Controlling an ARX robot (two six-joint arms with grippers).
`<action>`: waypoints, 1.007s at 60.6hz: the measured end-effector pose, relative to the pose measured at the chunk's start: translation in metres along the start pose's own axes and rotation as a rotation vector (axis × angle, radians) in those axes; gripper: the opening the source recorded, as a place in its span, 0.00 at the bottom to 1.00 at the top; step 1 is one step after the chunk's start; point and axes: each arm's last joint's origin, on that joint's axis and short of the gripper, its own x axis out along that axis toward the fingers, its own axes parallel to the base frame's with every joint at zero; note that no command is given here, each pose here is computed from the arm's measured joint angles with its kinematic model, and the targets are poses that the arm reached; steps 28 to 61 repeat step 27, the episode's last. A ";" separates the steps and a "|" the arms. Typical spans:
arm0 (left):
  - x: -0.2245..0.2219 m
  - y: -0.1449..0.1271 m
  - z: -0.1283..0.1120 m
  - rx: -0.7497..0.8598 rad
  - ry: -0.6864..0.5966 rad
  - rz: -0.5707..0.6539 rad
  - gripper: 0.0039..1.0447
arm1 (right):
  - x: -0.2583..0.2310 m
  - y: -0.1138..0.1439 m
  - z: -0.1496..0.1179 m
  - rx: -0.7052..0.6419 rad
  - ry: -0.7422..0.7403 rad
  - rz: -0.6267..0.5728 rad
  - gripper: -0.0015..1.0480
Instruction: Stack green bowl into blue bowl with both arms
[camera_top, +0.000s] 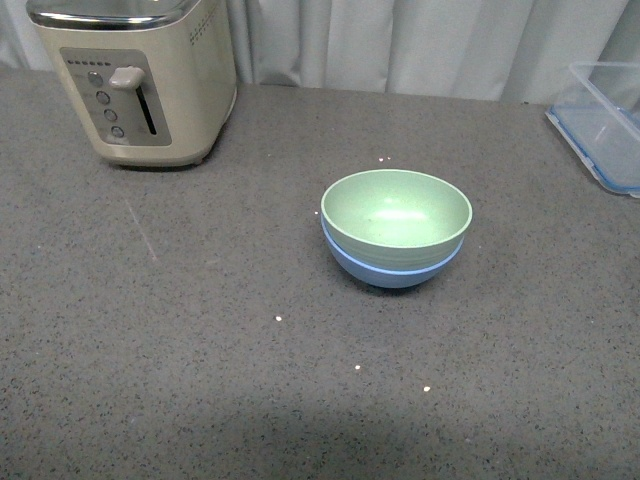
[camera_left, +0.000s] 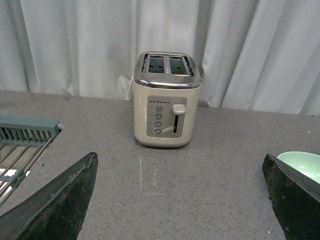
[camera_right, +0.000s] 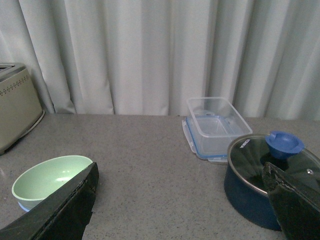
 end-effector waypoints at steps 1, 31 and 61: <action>0.000 0.000 0.000 0.000 0.000 0.000 0.94 | 0.000 0.000 0.000 0.000 0.001 0.000 0.91; 0.000 0.000 0.000 0.000 0.000 0.000 0.94 | 0.000 0.000 0.000 0.000 0.001 0.000 0.91; 0.000 0.000 0.000 0.000 0.000 0.000 0.94 | 0.000 0.000 0.000 0.000 0.001 0.000 0.91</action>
